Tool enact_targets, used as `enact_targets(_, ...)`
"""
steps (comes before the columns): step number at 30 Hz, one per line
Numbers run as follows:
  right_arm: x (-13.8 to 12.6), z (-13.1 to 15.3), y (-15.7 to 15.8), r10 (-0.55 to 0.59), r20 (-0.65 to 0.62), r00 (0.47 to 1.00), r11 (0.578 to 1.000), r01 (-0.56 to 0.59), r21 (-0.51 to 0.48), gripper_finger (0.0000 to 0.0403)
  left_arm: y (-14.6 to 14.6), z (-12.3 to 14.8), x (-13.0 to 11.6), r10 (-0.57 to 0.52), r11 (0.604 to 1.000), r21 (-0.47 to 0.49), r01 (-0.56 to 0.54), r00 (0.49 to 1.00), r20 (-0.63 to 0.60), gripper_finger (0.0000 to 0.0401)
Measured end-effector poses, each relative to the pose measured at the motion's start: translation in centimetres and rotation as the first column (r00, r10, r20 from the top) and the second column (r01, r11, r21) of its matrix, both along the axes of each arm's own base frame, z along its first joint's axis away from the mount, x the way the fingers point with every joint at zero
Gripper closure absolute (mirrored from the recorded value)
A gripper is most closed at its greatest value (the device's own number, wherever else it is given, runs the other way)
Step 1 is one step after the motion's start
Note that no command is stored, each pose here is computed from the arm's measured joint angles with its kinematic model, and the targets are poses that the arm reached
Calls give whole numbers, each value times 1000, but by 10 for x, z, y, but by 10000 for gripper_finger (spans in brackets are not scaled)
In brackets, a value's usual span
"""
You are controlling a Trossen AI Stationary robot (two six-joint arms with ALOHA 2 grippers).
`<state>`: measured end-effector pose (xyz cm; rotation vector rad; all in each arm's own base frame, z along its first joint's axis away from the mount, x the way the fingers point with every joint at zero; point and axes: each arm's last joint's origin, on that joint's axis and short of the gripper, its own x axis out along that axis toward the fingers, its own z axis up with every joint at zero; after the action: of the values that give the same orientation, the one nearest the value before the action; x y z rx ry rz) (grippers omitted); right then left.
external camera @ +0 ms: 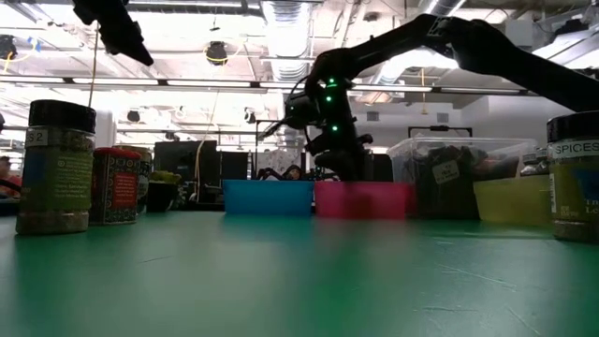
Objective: Sort spices by type
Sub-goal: Put the right red spice can into the red bin
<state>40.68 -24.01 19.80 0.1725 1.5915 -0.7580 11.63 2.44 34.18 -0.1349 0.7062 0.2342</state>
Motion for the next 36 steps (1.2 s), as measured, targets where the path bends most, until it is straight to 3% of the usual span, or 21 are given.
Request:
enact_targets(3,8,9,2,40,79,996,998,-36,-48,112,1,2,-1,6,1000,28,-6,1000,3,157)
enact_targets(7,11,42,6,58,217,975,991,-30,-130,112,1,2,-1,14,999,40,-14,1000,-5,157)
enact_targets(10,2,60,7,15,250,968,991,19,-132,112,1,1,-1,22,999,30,-21,1000,-12,157)
enact_targets(12,-4,63,4,-8,257,966,996,30,-82,112,1,1,-2,31,999,18,-31,999,-14,157)
enact_targets(17,-24,52,-15,-196,265,944,977,164,138,112,0,1,-2,24,1000,-10,-25,1000,-12,157)
enact_targets(20,-27,43,-24,-203,247,948,975,172,142,112,0,0,-2,25,1000,-11,-25,1000,-14,157)
enact_targets(27,-21,45,-24,-63,281,958,993,33,111,112,0,0,-3,37,999,-33,-37,999,-18,157)
enact_targets(36,-35,15,-28,-139,203,969,972,95,215,112,0,-1,-3,36,999,-35,-37,999,-24,157)
